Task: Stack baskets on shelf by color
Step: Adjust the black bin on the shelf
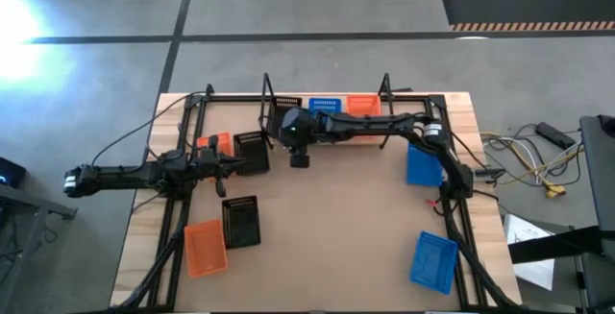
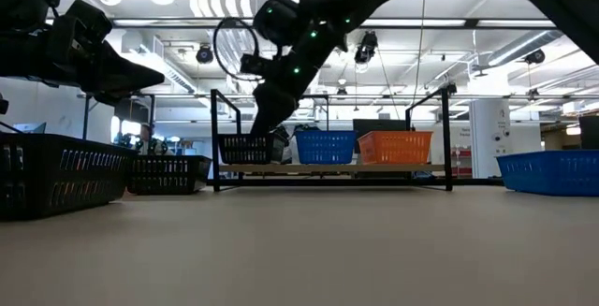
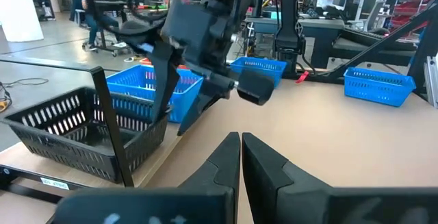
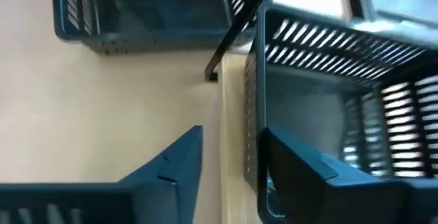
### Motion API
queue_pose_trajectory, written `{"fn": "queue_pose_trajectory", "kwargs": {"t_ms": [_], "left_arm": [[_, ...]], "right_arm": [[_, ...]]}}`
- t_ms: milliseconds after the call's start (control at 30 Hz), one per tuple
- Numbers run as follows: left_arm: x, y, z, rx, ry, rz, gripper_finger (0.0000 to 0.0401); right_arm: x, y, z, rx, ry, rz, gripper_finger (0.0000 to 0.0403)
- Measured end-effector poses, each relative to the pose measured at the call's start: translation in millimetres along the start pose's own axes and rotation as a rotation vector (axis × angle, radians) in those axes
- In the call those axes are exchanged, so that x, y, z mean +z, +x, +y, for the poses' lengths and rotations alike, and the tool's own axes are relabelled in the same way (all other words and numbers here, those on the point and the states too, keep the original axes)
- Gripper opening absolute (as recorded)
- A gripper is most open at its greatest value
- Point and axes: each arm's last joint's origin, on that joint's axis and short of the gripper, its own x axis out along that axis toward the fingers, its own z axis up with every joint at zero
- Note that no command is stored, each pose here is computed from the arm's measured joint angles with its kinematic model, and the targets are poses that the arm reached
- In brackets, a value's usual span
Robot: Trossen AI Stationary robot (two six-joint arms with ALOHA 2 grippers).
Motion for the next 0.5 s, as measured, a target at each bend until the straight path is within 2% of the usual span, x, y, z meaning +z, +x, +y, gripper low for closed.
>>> {"fn": "queue_pose_trajectory", "kwargs": {"t_ms": [300,500], "left_arm": [[0.0,0.0,0.0,0.0,0.0,0.0,0.0],[0.0,0.0,0.0,0.0,0.0,0.0,0.0]], "right_arm": [[7.5,-7.4,-3.7,0.016,-0.003,0.063,0.0019],[10.5,-18.2,-9.4,0.031,-0.034,0.097,0.0015]]}}
